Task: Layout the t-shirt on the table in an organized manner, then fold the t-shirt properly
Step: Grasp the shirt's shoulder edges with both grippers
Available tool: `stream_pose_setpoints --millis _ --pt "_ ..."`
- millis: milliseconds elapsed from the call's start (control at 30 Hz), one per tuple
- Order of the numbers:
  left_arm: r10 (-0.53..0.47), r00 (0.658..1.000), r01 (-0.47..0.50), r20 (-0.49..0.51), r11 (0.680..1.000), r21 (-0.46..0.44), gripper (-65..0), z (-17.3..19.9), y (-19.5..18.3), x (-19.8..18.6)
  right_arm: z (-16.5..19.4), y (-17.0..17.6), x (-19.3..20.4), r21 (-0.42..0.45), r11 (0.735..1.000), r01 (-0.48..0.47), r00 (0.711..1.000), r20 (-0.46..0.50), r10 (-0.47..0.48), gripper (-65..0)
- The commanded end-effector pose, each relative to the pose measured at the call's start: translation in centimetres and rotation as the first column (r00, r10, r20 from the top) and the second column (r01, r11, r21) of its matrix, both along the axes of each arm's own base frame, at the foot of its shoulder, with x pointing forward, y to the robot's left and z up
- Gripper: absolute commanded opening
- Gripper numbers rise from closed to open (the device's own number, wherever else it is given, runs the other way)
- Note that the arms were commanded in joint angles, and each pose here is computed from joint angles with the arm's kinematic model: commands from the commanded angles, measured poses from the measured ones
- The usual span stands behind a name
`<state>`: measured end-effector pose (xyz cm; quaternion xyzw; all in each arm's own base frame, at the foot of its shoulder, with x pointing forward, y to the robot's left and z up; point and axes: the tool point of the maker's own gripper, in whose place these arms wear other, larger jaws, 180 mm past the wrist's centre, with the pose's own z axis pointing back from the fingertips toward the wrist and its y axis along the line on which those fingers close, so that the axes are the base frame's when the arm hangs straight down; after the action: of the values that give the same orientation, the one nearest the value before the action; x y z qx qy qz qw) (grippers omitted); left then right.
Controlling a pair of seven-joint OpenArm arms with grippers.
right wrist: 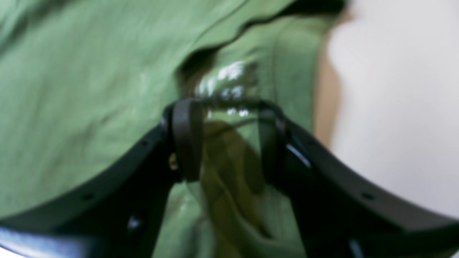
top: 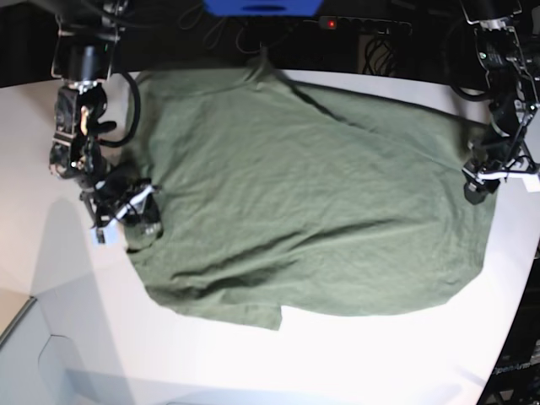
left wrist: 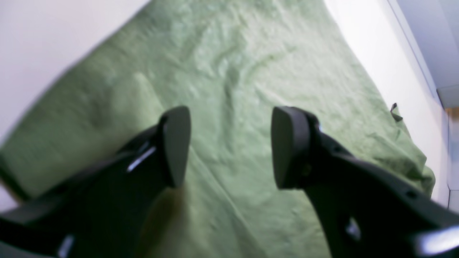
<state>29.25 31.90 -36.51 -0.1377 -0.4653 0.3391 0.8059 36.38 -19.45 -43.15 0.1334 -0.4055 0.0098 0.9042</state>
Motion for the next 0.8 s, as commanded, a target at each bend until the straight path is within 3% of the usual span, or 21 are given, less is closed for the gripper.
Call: stream_pose_setpoints --millis 0,200,400,500,600,767 --pt "-0.002 0.999 0.002 0.048 1.0 0.002 -29.8 1.3 0.0 0.8 -1.3 -1.6 -0.2 -0.052 0.999 0.015 0.997 -0.07 -0.019 -38.8" --pt "-0.002 0.999 0.003 0.047 1.0 -0.018 -29.8 1.0 -0.7 0.6 -1.6 -4.3 3.9 -0.001 0.994 0.113 0.993 -0.038 -0.113 -38.9" --pt "-0.021 0.997 0.021 0.075 1.0 -0.008 -29.8 2.1 -1.3 1.0 3.3 -5.6 9.3 0.026 0.988 0.15 0.984 0.096 -0.152 -38.9" --pt "-0.098 0.993 0.099 0.063 0.995 -0.016 -29.7 2.7 -3.5 1.3 6.7 -5.6 11.7 0.03 0.989 0.144 0.974 0.173 -0.147 -38.9" --pt "-0.157 0.986 0.158 0.052 0.987 -0.011 -29.7 3.5 -4.8 1.3 9.4 -5.6 12.3 0.004 0.991 0.13 0.959 0.253 -0.127 -38.9" --pt "-0.172 0.985 0.172 0.006 0.985 -0.015 -29.4 3.1 -4.6 0.3 11.7 -4.7 10.2 -0.066 0.994 0.09 0.941 0.332 -0.063 -38.8"
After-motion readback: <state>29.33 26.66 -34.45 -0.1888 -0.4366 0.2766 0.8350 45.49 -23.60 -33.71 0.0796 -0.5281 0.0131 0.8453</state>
